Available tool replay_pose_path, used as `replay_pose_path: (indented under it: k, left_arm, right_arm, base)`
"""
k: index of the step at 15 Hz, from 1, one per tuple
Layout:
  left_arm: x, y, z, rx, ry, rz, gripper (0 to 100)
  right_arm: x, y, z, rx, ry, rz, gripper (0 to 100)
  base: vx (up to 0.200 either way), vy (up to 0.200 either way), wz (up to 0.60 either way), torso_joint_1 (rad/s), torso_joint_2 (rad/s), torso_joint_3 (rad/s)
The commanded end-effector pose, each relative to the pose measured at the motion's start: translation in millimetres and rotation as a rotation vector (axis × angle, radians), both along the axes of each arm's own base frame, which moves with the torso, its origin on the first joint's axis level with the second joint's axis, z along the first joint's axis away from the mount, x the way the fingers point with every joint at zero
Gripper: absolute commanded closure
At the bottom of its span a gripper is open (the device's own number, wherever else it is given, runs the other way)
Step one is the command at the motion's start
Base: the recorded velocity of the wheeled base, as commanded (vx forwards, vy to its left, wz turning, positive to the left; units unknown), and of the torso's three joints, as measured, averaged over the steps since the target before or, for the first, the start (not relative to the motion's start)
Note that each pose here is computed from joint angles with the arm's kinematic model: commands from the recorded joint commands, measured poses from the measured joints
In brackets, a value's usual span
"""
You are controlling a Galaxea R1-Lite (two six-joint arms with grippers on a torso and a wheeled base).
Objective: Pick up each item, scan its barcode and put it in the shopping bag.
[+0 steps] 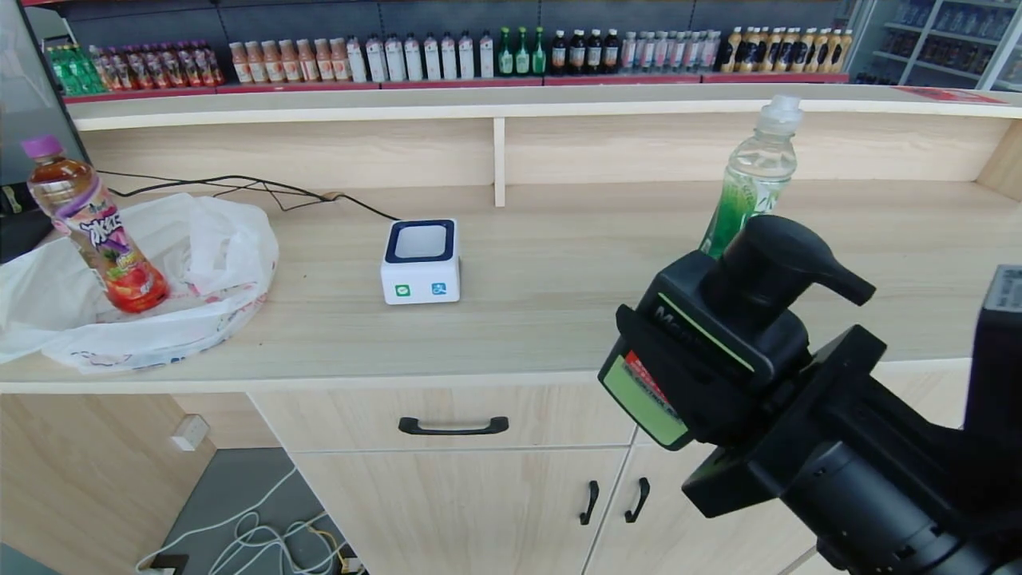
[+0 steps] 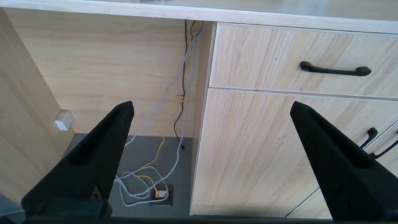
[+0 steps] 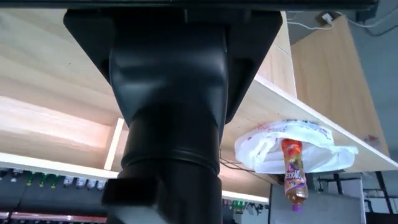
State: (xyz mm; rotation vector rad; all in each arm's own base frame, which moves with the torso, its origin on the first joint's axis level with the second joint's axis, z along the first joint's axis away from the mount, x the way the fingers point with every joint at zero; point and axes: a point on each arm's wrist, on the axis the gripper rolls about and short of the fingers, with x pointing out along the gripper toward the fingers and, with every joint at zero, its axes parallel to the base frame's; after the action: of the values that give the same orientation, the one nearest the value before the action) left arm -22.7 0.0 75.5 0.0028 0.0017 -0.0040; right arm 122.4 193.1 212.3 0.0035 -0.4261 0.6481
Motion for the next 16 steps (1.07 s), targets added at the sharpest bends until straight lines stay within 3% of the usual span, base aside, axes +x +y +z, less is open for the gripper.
replay_pose_path:
  k: [1, 5, 8, 12, 16]
  left_arm:
    - [0.0, 0.0, 0.0, 0.000, 0.000, -0.001, 0]
    - [0.0, 0.0, 0.0, 0.000, 0.000, -0.001, 0]
    - [0.0, 0.0, 0.0, 0.000, 0.000, -0.001, 0]
    - [0.0, 0.0, 0.0, 0.000, 0.000, -0.001, 0]
    - [0.0, 0.0, -0.2, 0.000, 0.001, 0.001, 0]
  right_arm:
    - [4.2, 0.0, 9.3, 0.069, 0.008, 0.005, 100]
    - [30.9, -12.2, 23.0, 0.154, -0.010, -0.039, 100]
    - [57.6, -22.1, 21.6, 0.188, 0.081, -0.072, 100]
    - [89.7, -26.8, 20.6, 0.157, 0.109, -0.112, 100]
    - [117.8, -49.5, 18.3, 0.161, 0.101, -0.233, 100]
  base:
    - [0.000, 0.000, 0.00, 0.000, 0.00, 0.000]
    - [0.000, 0.000, 0.00, 0.000, 0.00, 0.000]
    - [0.000, 0.000, 0.00, 0.000, 0.00, 0.000]
    - [0.000, 0.000, 0.00, 0.000, 0.00, 0.000]
    - [0.000, 0.000, 0.00, 0.000, 0.00, 0.000]
